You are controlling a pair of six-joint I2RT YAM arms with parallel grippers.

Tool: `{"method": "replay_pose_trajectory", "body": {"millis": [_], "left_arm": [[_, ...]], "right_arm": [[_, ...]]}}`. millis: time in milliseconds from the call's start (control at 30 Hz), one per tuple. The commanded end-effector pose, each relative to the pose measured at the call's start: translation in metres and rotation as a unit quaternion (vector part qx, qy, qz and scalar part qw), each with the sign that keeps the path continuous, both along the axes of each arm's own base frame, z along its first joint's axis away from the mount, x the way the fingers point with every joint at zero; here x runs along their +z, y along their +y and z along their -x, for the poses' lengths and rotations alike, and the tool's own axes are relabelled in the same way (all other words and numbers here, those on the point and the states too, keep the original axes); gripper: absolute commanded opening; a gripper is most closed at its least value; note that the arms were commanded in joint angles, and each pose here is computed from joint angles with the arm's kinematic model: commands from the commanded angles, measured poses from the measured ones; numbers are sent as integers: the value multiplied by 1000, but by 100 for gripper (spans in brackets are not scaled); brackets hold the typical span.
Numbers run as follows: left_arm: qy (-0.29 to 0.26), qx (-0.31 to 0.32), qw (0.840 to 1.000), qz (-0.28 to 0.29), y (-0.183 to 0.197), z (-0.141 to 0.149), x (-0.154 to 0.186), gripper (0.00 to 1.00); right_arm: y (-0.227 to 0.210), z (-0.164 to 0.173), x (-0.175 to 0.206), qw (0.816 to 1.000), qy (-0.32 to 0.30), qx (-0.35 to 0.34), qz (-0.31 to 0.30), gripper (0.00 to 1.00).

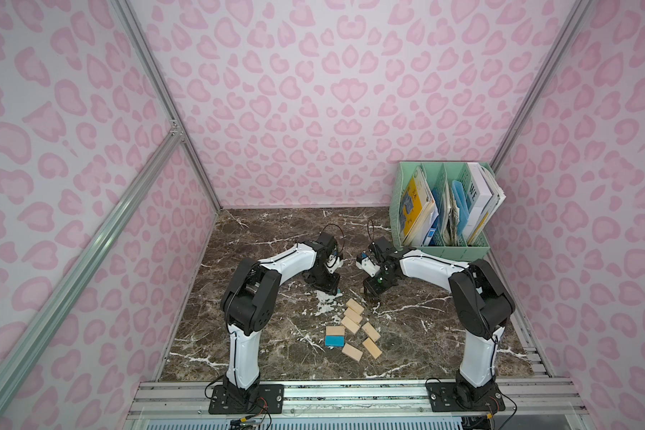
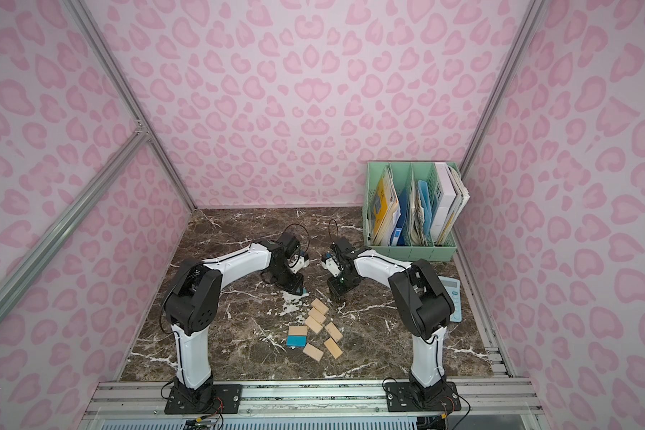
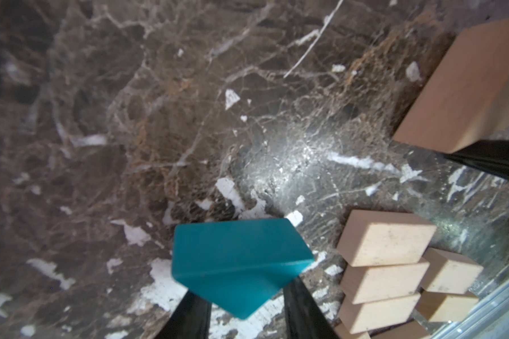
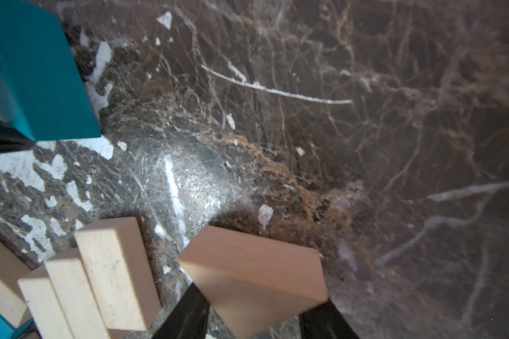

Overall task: Assemble a carrot with building blocks
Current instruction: Move the building block to the center of the board.

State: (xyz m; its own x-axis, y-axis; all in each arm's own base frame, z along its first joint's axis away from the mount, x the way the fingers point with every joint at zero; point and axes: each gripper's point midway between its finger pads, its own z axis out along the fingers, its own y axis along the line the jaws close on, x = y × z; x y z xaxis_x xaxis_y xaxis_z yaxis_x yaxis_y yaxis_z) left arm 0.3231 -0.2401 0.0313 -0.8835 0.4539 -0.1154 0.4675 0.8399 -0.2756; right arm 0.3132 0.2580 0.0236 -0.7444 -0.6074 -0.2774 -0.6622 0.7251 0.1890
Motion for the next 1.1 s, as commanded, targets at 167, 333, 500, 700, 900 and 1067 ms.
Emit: {"method": "replay_pose_trajectory", "body": {"millis": [167, 333, 500, 700, 900, 1067], "left_arm": [[11, -22, 1000, 12, -5, 3, 2, 42], [16, -25, 999, 14, -5, 5, 0, 42], [16, -26, 999, 15, -6, 6, 1, 42], [15, -25, 999, 17, -6, 6, 3, 42], [19, -23, 999, 18, -7, 6, 2, 42], [6, -24, 999, 27, -12, -2, 9, 42]], "right_arm": [[4, 5, -1, 1000, 5, 20, 6, 49], [7, 4, -1, 1000, 0, 27, 5, 49], [9, 3, -1, 1000, 0, 26, 7, 49], [12, 1, -2, 1000, -1, 24, 5, 49], [19, 1, -1, 1000, -3, 27, 3, 49], [21, 3, -2, 1000, -2, 30, 2, 49]]}}
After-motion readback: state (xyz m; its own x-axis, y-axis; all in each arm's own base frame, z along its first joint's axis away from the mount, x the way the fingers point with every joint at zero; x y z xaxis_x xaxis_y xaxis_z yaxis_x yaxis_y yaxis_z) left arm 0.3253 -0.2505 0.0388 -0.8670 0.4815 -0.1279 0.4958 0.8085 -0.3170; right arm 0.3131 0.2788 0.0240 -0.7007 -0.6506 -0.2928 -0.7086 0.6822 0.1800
